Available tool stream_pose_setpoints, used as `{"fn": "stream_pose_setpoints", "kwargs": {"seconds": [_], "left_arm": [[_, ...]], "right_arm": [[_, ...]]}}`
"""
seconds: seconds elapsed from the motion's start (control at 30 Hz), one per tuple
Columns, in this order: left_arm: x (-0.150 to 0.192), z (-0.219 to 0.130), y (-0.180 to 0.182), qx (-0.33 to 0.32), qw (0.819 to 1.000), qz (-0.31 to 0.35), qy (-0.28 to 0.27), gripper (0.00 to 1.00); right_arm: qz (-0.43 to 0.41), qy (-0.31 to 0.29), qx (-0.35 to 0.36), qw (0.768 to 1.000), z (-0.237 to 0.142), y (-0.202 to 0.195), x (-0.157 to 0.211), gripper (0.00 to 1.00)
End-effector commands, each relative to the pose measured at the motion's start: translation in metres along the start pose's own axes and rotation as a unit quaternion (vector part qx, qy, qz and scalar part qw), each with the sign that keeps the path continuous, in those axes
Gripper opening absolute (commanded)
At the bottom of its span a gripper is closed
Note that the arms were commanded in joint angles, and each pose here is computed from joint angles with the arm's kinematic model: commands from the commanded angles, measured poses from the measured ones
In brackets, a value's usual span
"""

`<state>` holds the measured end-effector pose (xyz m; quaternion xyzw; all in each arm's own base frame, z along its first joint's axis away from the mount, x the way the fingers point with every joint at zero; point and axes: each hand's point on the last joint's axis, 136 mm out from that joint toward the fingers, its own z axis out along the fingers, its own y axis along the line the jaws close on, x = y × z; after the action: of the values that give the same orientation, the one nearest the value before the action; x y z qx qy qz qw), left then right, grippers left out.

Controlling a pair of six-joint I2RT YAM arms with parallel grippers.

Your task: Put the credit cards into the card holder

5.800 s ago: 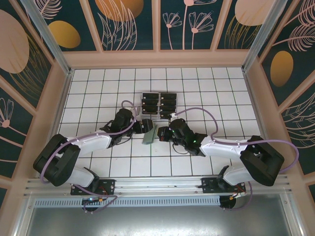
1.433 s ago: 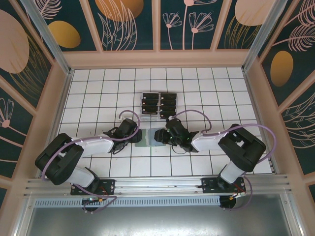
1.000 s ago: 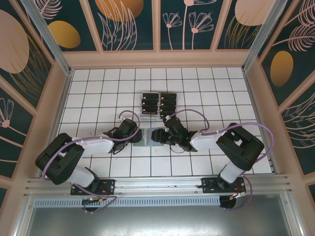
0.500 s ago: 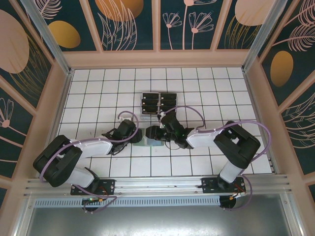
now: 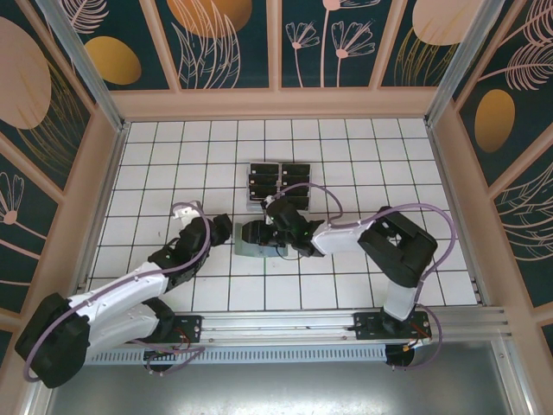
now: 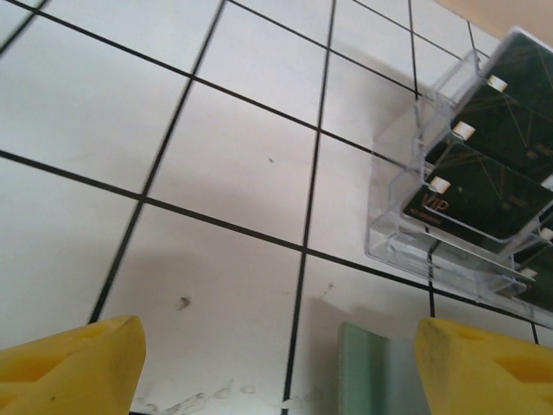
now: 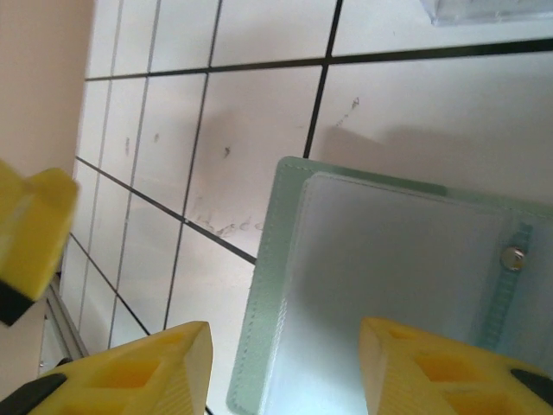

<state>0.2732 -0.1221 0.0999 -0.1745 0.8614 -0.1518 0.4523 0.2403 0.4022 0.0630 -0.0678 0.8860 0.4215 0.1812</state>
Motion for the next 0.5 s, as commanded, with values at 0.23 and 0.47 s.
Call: {"fn": "stream_pose_setpoints", "kwargs": {"seconds": [0.23,0.47], "left_arm": [[0.009,-0.003,0.011,-0.010,1.000,0.011,0.008,0.83],[0.017,0.004,-0.027,0.066,0.996,0.044,0.044,0.83]], "right_arm": [[-0.008,0.010,-0.020,1.000,0.001,0.024,0.001,0.48],[-0.012,-0.045,0.006,0.999,-0.043,0.018,-0.015,0.49]]}}
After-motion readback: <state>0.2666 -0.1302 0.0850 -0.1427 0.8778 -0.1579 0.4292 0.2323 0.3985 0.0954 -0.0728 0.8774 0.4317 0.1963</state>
